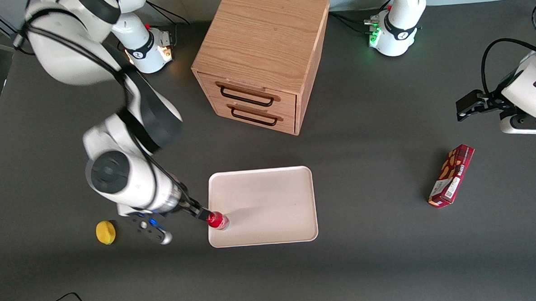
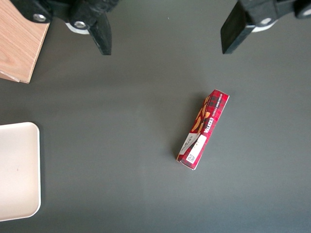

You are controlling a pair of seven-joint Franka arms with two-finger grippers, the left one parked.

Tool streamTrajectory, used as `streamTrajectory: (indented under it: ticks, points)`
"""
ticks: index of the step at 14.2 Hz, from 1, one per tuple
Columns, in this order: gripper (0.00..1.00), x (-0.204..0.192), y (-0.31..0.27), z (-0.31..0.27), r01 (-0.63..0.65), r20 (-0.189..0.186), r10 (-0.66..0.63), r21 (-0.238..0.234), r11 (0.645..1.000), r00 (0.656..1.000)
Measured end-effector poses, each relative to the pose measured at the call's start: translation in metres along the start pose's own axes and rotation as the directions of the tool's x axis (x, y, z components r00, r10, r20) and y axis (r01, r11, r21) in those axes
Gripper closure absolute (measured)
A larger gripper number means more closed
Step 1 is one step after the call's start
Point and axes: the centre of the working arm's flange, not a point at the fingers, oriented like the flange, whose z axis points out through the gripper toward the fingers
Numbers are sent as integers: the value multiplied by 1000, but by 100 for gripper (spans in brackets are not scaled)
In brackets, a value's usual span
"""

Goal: Place coke bottle on tray

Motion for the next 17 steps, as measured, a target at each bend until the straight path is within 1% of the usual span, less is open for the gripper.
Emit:
streamTrajectory:
  ticks: [2, 3, 5, 6, 8, 10, 11, 13, 14, 16, 17]
  points:
    - [0, -29, 42, -91, 99, -37, -101, -52, 994, 994]
    - [0, -46, 64, -124, 150, -39, -154, -79, 985, 987]
    - [0, -66, 109, -162, 223, -21, -227, -104, 969, 974]
    - [0, -65, 138, -171, 244, -4, -246, -106, 964, 969]
    - [0, -51, 202, -174, 268, 27, -266, -100, 958, 964]
    - [0, -41, 257, -158, 278, 45, -275, -89, 956, 960]
    - [0, -43, 274, -144, 279, 47, -276, -82, 957, 960]
    - [0, -57, 290, -116, 294, 34, -292, -78, 953, 956]
    - [0, -67, 291, -106, 303, 34, -301, -82, 949, 953]
    - [0, -81, 287, -102, 322, 29, -320, -84, 943, 947]
    - [0, -83, 285, -105, 322, 24, -321, -76, 944, 947]
